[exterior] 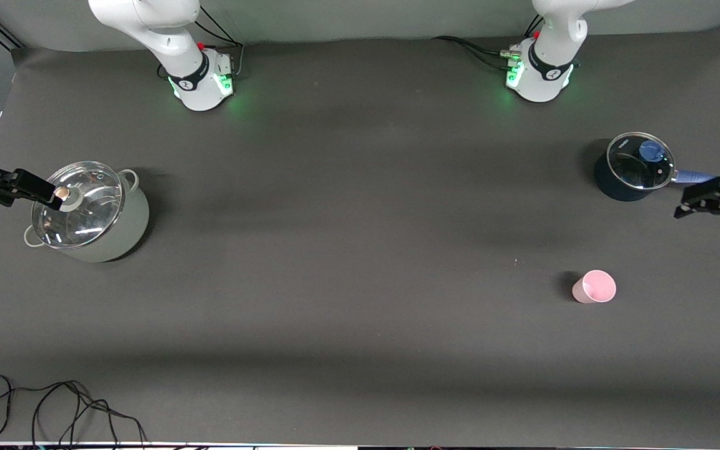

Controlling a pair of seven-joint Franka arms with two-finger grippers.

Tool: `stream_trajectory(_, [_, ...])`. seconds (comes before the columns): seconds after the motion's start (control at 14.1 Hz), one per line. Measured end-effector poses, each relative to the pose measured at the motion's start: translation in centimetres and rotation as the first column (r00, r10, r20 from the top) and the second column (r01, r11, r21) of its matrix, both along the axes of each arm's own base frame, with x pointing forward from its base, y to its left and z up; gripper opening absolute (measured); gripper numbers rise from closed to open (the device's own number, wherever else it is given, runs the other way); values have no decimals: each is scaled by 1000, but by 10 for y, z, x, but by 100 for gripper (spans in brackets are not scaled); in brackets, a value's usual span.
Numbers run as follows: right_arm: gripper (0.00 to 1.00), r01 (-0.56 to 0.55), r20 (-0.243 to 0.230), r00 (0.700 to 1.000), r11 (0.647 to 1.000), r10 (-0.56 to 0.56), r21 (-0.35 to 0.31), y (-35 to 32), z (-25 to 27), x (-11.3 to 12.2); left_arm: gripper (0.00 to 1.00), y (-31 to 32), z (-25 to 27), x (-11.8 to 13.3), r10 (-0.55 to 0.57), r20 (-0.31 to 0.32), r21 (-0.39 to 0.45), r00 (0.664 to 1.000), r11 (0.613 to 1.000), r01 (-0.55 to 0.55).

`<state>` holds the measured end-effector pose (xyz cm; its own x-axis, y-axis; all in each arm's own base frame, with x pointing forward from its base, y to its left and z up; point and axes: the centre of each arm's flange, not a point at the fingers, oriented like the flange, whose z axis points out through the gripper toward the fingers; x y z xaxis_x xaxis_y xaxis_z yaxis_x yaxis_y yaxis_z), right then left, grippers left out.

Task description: Transfer pink cup from left to right arm

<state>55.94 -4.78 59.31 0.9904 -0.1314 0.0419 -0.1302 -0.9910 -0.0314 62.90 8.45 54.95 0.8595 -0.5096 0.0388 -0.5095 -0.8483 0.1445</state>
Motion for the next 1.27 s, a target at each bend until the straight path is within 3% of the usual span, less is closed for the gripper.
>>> stream_trajectory(0.14, [100, 0, 0, 1000, 1000, 0, 0, 0, 0, 0, 100, 42, -26, 9, -81, 26, -120, 996, 989, 83])
stream_trajectory(0.35, [100, 0, -2, 1000, 1000, 0, 0, 0, 0, 0, 100, 109, -71, 10, -144, 101, -288, 984, 943, 167])
stream_trajectory(0.57, [100, 2, -3, 1000, 1000, -2, 0, -1, -1, 0, 100, 169, -119, 1, -208, 239, -410, 949, 864, 293])
stream_trajectory(0.85, [100, 2, -3, 1000, 1000, -2, 0, -2, -1, 0, 100, 227, -189, -20, -259, 412, -489, 874, 746, 452])
stream_trajectory(1.13, [100, 3, -4, 1000, 1000, -3, 0, -2, -1, 0, 100, 228, -269, -24, -244, 564, -529, 789, 627, 573])
stream_trajectory(1.27, [100, 3, -4, 1000, 1000, -3, 0, -2, -1, 0, 100, 217, -305, -20, -222, 631, -510, 744, 604, 612])
